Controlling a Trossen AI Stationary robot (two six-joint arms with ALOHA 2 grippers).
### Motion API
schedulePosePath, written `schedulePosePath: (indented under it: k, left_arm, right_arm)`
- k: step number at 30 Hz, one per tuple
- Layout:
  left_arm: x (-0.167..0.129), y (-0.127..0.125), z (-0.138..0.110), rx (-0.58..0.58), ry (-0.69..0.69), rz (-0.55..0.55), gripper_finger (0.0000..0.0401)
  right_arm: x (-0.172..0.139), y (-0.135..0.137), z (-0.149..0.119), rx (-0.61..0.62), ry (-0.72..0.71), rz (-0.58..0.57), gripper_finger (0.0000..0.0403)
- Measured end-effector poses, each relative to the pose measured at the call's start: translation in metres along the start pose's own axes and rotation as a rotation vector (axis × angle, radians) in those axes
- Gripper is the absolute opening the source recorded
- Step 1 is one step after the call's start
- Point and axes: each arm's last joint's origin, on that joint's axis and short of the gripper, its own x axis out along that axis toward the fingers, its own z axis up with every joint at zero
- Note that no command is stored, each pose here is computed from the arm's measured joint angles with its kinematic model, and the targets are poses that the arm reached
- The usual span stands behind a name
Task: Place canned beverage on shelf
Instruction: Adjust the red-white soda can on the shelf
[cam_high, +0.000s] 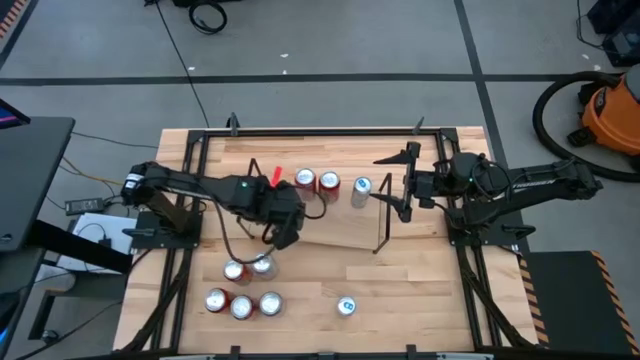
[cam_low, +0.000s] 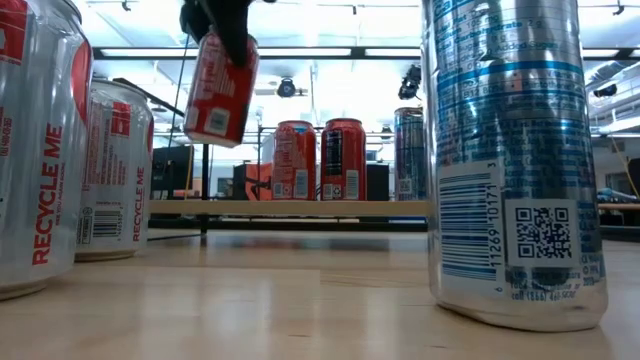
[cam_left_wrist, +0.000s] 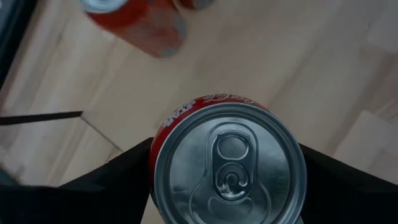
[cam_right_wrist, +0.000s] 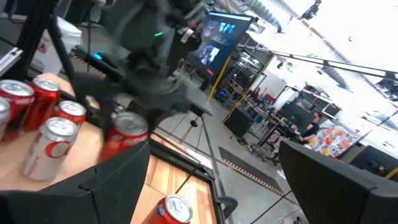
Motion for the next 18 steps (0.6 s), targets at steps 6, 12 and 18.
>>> schedulePosePath:
  k: [6, 12, 18]
  left_arm:
    - [-0.008, 0.009, -0.002, -0.009, -0.022, 0.024, 0.0316]
    - [-0.009, 0.013, -0.004, 0.001, -0.022, 0.070, 0.0316]
    - [-0.009, 0.014, -0.003, 0.008, -0.037, 0.097, 0.0316]
  right_arm:
    - [0.000, 0.001, 0.001, -0.002, -0.008, 0.008, 0.0368]
    - [0.000, 0.002, 0.001, -0.007, -0.001, 0.007, 0.0368]
    - [0.000, 0.002, 0.001, -0.007, 0.001, 0.006, 0.0368]
